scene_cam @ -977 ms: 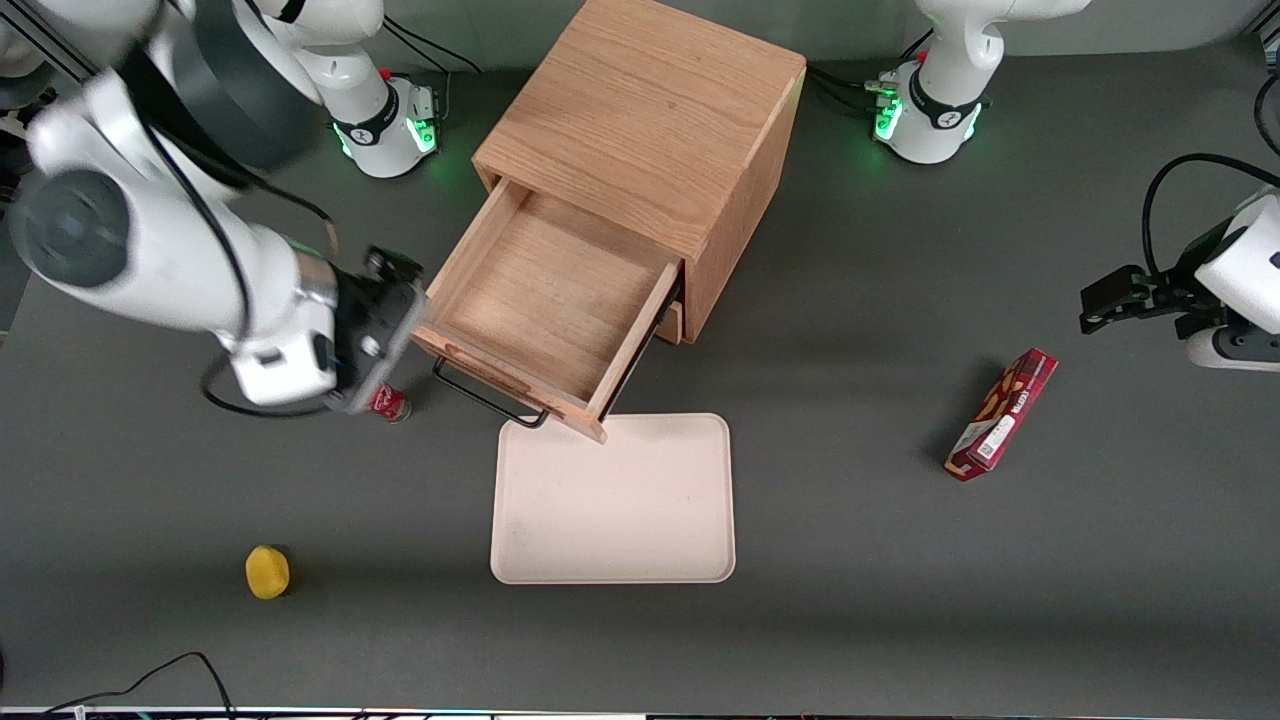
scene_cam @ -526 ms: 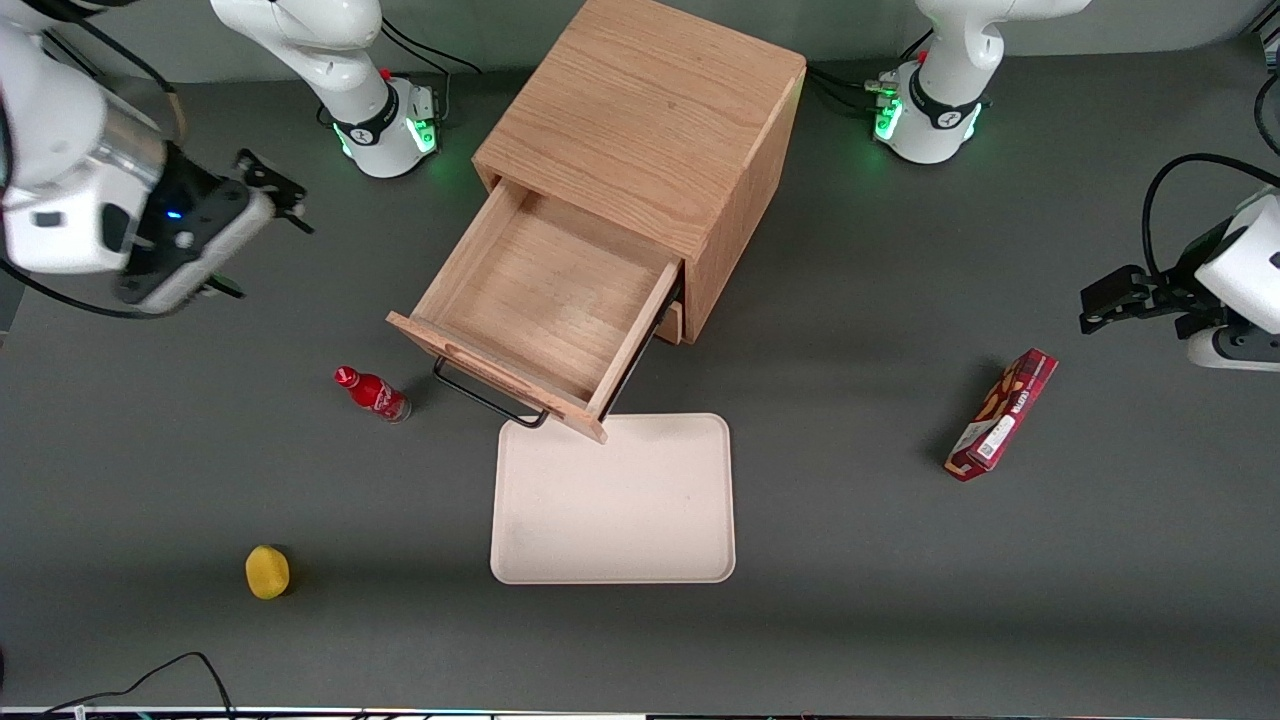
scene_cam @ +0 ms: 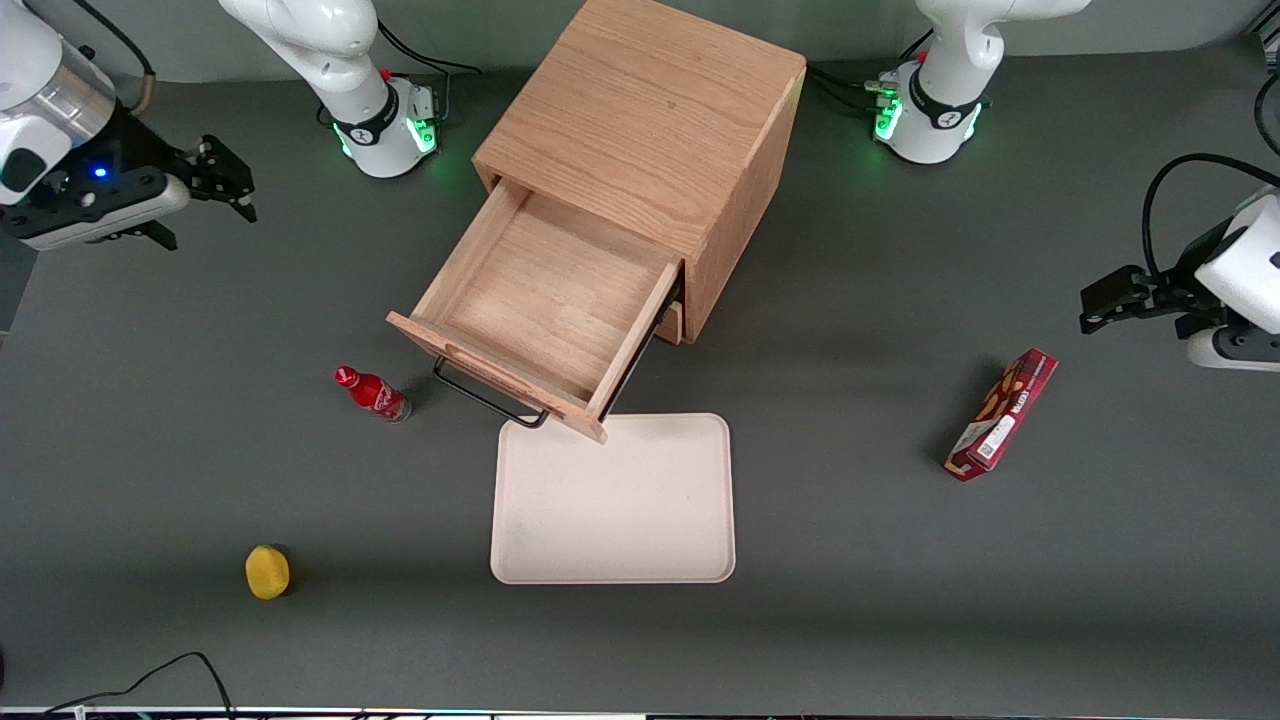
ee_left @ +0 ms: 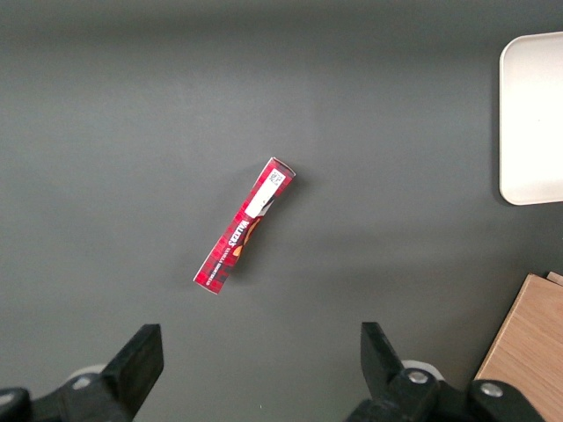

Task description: Open upper drawer

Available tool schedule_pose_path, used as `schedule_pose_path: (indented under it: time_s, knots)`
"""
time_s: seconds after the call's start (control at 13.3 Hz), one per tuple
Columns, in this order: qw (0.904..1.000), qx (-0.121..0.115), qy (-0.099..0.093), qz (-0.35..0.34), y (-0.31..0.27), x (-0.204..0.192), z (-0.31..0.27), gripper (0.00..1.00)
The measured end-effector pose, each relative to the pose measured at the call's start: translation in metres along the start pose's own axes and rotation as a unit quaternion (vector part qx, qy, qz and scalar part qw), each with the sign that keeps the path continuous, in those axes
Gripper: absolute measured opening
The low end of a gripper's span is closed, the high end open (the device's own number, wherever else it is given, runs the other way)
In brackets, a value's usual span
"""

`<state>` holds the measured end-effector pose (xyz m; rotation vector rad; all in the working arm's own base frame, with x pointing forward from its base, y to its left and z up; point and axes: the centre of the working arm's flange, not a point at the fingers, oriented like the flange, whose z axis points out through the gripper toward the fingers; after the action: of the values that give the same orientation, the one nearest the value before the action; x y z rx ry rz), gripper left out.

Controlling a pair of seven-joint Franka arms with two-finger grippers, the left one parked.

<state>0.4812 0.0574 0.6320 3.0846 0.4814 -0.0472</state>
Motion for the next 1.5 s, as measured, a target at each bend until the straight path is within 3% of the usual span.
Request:
schedule_pose_path:
  time_s: [0.3, 0.75, 0.98, 1.28, 1.5]
  knots:
    - [0.9994, 0.019, -0.010, 0.026, 0.033, 0.004, 0.022, 1.00]
    - [0.9990, 0.032, -0.010, 0.030, 0.044, 0.011, 0.039, 1.00]
    - [0.9973, 0.053, 0.004, 0.050, 0.061, 0.004, 0.035, 1.00]
    - [0.9955, 0.047, 0.054, 0.062, 0.076, 0.009, 0.020, 1.00]
    - [0.9951, 0.047, 0.054, 0.068, 0.081, 0.009, 0.002, 1.00]
